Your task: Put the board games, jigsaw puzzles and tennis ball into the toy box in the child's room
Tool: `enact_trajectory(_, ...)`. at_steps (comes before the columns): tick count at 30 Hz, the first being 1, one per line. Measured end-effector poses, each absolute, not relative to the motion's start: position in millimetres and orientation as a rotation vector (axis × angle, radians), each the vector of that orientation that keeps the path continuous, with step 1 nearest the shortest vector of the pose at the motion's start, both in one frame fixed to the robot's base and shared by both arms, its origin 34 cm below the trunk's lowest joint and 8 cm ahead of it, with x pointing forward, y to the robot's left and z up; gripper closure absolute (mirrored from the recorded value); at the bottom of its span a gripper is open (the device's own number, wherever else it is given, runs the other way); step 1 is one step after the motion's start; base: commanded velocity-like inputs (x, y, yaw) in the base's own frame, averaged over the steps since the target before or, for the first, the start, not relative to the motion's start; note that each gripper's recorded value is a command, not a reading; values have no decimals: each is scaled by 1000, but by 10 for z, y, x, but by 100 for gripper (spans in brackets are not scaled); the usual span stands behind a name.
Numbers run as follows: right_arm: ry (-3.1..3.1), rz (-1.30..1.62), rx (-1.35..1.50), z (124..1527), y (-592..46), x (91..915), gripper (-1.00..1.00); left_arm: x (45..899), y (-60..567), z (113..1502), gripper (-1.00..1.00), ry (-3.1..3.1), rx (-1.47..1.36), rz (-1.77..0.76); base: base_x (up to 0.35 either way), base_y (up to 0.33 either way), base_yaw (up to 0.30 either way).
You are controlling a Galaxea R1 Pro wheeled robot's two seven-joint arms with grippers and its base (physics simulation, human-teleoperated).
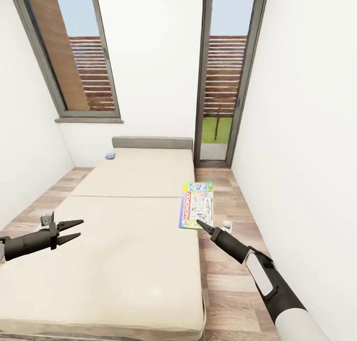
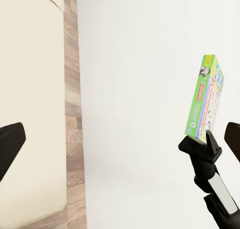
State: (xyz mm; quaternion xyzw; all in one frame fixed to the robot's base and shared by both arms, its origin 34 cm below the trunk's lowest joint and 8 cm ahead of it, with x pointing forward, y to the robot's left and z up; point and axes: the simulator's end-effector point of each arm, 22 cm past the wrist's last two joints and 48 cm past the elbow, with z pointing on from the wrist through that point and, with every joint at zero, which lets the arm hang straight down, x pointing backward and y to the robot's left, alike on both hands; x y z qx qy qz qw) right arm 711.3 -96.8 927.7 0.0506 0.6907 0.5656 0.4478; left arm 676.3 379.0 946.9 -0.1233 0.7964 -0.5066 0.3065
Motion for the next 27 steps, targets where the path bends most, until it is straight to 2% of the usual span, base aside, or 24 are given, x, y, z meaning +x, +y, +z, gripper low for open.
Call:
enact_trajectory(11,1710,1400,126,9422,-970,7097,100,6775,3719,9760,-100,2091,-268,-1339,-5,0,11)
enact_trajectory(27,1710,1401,127,9617,-960,7069,100,6749,3705,9974,-100,2088,-261,-1342,-145,3,0)
